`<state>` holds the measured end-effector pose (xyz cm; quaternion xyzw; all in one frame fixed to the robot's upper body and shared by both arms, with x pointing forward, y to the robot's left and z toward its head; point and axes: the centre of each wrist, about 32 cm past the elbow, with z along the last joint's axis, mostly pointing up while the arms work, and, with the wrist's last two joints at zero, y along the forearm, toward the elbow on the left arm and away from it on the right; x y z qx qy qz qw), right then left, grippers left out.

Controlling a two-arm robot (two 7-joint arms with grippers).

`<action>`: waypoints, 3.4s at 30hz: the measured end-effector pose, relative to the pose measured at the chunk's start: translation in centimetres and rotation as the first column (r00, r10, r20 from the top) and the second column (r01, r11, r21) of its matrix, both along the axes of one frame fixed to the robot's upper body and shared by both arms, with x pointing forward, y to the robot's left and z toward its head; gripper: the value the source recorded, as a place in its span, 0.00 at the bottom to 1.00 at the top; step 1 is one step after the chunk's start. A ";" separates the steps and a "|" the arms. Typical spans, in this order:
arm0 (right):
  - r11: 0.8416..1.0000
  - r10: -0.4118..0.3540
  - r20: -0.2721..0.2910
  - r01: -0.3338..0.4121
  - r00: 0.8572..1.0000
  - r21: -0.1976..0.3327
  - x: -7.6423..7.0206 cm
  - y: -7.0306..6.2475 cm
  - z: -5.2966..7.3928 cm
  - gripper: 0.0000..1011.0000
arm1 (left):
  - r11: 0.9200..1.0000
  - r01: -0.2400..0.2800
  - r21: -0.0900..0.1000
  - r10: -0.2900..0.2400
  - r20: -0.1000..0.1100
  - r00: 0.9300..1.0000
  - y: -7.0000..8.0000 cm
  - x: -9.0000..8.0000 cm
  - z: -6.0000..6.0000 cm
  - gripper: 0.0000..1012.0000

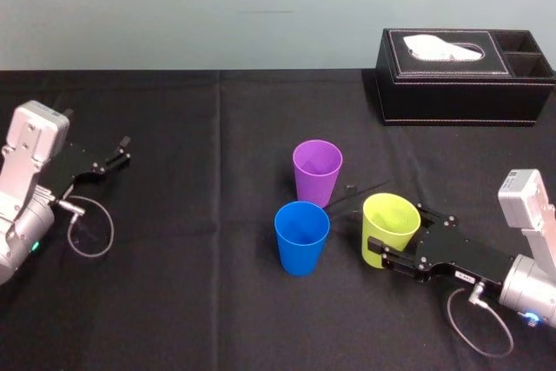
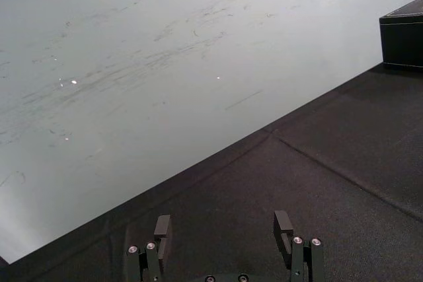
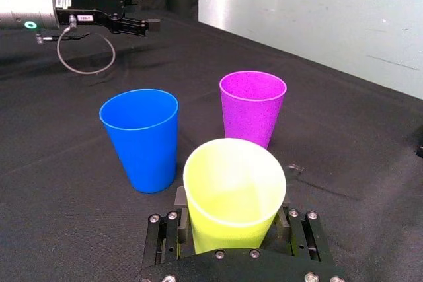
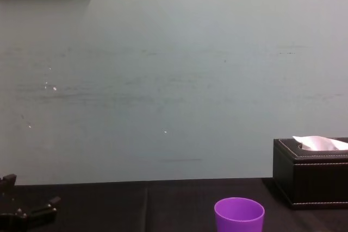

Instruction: Stack the three plastic cups sequentially using one hand.

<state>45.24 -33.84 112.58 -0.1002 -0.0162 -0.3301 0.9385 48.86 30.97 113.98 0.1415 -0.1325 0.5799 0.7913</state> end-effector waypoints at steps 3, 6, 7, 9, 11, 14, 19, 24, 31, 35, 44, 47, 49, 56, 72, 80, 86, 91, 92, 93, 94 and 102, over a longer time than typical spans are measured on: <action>1.000 0.000 0.000 0.000 1.000 0.000 0.0 0.0 0.0 0.73 | 1.000 0.000 0.000 0.000 0.000 1.000 0.0 0.0 0.0 1.00; 1.000 0.000 0.000 0.000 1.000 0.000 0.0 0.0 0.0 0.73 | 1.000 0.000 0.000 0.000 0.000 1.000 0.0 0.0 0.0 1.00; 1.000 0.000 0.000 0.000 1.000 0.000 0.0 0.0 0.0 0.73 | 1.000 0.000 0.000 0.000 0.000 1.000 0.0 0.0 0.0 1.00; 1.000 0.000 0.000 0.000 1.000 0.000 0.0 0.0 0.0 0.73 | 1.000 0.000 0.000 0.000 0.000 1.000 0.0 0.0 0.0 1.00; 1.000 0.001 0.000 -0.001 1.000 0.000 0.0 0.0 0.0 0.73 | 1.000 0.000 0.000 0.000 0.000 1.000 0.0 0.0 0.0 1.00; 1.000 0.001 0.000 -0.001 1.000 0.000 0.0 0.0 0.0 0.73 | 1.000 0.000 0.000 0.000 0.000 1.000 0.0 0.0 0.0 1.00; 1.000 0.003 0.004 -0.003 1.000 -0.005 -0.1 0.0 0.2 0.73 | 1.000 0.000 0.000 0.000 0.000 1.000 0.0 0.0 0.0 1.00; 1.000 0.011 0.022 -0.011 1.000 -0.012 -0.4 0.1 1.3 0.73 | 1.000 0.000 0.000 0.000 0.000 1.000 0.0 0.0 0.0 1.00; 1.000 -0.003 0.023 0.003 1.000 -0.012 -0.8 0.4 4.8 0.73 | 1.000 0.000 0.000 0.000 0.000 1.000 0.0 0.0 0.0 1.00; 1.000 -0.024 0.000 0.024 1.000 -0.005 -0.7 0.5 6.1 0.73 | 1.000 0.000 0.000 0.000 0.000 1.000 0.0 0.0 0.0 1.00; 0.999 -0.046 0.018 0.046 0.999 0.016 0.8 1.3 9.6 0.73 | 1.000 0.000 0.000 0.000 0.000 1.000 0.0 0.0 0.0 1.00; 0.999 -0.045 0.028 0.045 0.999 0.015 1.2 1.7 10.1 0.73 | 1.000 0.000 0.000 0.000 0.000 1.000 0.0 0.0 0.0 1.00; 0.999 -0.043 0.040 0.042 0.998 0.011 1.7 2.3 10.5 0.73 | 1.000 0.000 0.000 0.000 0.000 1.000 0.0 0.0 0.0 1.00; 0.999 -0.036 0.058 0.036 0.998 -0.008 3.4 4.0 10.9 0.73 | 1.000 0.000 0.000 0.000 0.000 1.000 0.0 0.0 0.0 1.00; 0.999 -0.017 0.049 0.018 0.999 -0.031 6.7 7.0 10.2 0.73 | 1.000 0.000 0.000 0.000 0.000 1.000 0.0 0.0 0.0 1.00; 0.999 0.000 0.042 0.002 0.999 -0.040 7.5 7.9 9.8 0.73 | 1.000 0.000 0.000 0.000 0.000 1.000 0.0 0.0 0.0 1.00; 0.999 0.003 0.039 -0.002 0.999 -0.045 7.8 8.1 9.7 0.73 | 1.000 0.000 0.000 0.000 0.000 1.000 0.0 0.0 0.0 1.00; 0.999 0.004 0.037 -0.002 0.999 -0.047 7.9 8.1 9.6 0.73 | 1.000 0.000 0.000 0.000 0.000 1.000 0.0 0.0 0.0 1.00; 0.999 0.004 0.037 -0.002 0.999 -0.048 7.9 8.1 9.6 0.73 | 1.000 0.000 0.000 0.000 0.000 1.000 0.0 0.0 0.0 1.00; 0.999 0.005 0.038 -0.003 0.999 -0.049 8.0 8.1 9.5 0.73 | 1.000 0.000 0.000 0.000 0.000 1.000 0.0 0.0 0.0 1.00; 0.999 0.005 0.038 -0.003 0.999 -0.050 8.0 8.1 9.4 0.73 | 1.000 0.000 0.000 0.000 0.000 1.000 0.0 0.0 0.0 1.00; 0.999 0.004 0.031 -0.003 1.000 -0.054 8.3 8.1 9.0 0.73 | 1.000 0.000 0.000 0.000 0.000 1.000 0.0 0.0 0.0 1.00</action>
